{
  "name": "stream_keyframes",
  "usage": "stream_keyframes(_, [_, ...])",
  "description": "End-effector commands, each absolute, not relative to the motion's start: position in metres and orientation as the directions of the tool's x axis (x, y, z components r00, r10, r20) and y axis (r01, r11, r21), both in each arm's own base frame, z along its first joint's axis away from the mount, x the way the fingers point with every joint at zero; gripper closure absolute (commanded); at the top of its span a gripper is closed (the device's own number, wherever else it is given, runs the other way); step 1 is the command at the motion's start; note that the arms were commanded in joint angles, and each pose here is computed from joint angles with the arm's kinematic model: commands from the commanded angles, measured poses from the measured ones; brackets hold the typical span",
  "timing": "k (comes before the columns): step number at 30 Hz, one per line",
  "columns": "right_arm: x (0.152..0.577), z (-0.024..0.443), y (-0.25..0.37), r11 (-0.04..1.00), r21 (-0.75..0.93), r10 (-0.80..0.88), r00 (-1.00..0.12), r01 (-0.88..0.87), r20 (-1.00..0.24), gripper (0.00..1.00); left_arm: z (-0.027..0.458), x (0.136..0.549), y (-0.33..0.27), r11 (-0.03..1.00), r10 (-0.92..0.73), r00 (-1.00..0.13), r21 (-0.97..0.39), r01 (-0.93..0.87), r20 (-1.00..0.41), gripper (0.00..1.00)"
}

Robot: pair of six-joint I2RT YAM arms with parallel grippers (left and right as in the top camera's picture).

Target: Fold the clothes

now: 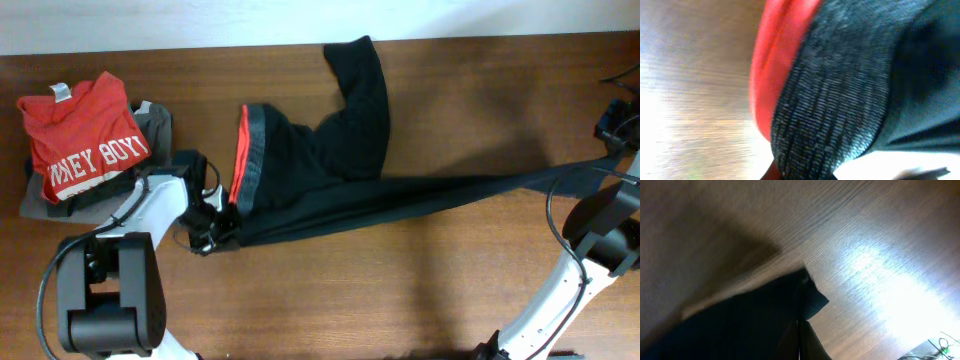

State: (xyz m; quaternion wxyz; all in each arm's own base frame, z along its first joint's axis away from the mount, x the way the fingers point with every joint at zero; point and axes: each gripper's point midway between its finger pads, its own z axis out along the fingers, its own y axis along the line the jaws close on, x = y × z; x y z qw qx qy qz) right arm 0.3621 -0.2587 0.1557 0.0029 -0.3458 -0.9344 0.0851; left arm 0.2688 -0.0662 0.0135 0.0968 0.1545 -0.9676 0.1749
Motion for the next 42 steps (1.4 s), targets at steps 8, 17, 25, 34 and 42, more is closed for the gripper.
stream_keyframes(8, [0.329,0.130,-0.255,0.749,-0.195,0.656,-0.749,0.633,0.089,0.96,0.035,0.255,-0.076,0.859,-0.264,-0.896,-0.335,-0.387,0.358,1.00])
stream_keyframes(17, [0.321,0.147,-0.257,0.733,-0.184,0.673,-0.738,0.655,0.054,0.96,0.041,0.219,-0.064,0.890,-0.274,-0.838,-0.206,-0.407,0.472,1.00])
stream_keyframes(25, [0.285,0.120,-0.250,0.723,-0.194,0.691,-0.694,0.663,0.201,0.96,0.044,0.212,-0.062,0.891,-0.279,-0.821,-0.183,-0.414,0.499,1.00])
stream_keyframes(34, [0.247,0.093,-0.244,0.693,-0.213,0.714,-0.613,0.689,0.339,0.90,0.047,0.205,-0.063,0.891,-0.278,-0.804,-0.172,-0.420,0.525,0.99])
stream_keyframes(42, [0.242,0.093,-0.248,0.682,-0.217,0.724,-0.601,0.699,0.338,0.76,0.048,0.202,-0.063,0.891,-0.278,-0.797,-0.166,-0.422,0.536,0.94])
